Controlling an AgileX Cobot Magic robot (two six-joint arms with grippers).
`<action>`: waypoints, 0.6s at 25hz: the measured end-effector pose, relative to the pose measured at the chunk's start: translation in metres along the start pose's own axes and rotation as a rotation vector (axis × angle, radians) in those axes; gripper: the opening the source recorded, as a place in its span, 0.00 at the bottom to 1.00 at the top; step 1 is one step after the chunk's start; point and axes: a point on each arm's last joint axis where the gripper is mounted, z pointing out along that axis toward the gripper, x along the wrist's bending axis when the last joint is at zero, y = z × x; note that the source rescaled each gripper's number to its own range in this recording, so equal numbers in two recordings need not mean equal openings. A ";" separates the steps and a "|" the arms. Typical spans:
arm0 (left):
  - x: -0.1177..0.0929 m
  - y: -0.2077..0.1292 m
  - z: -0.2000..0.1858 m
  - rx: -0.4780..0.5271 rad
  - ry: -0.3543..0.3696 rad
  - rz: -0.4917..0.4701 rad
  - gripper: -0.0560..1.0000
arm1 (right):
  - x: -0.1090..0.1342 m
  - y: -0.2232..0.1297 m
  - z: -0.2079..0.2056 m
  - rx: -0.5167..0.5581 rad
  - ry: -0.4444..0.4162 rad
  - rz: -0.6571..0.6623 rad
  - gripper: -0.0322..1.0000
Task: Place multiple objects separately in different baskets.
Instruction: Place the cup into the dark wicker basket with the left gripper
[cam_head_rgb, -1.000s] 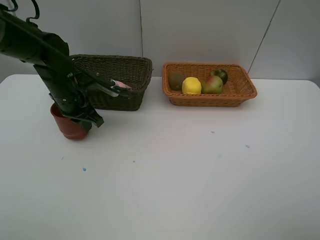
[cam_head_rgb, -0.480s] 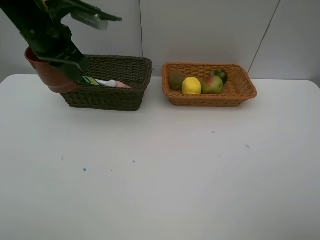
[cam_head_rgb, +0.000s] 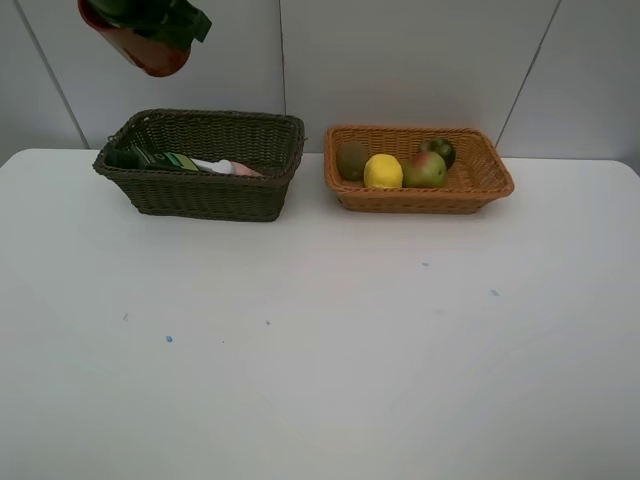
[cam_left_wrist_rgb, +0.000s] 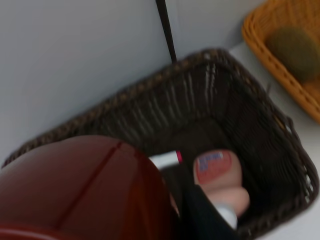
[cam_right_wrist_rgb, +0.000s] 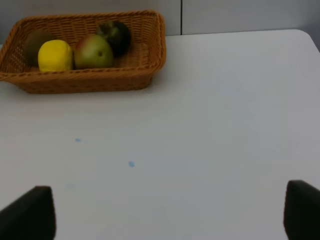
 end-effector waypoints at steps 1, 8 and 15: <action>0.000 -0.001 0.009 -0.004 0.001 0.000 0.06 | 0.000 0.000 0.000 0.000 0.000 0.000 1.00; -0.006 -0.025 0.087 0.022 -0.006 -0.010 0.06 | 0.000 0.000 0.000 0.000 0.000 0.000 1.00; -0.012 -0.051 0.131 0.082 -0.018 -0.016 0.06 | 0.000 0.000 0.000 0.000 0.000 0.000 1.00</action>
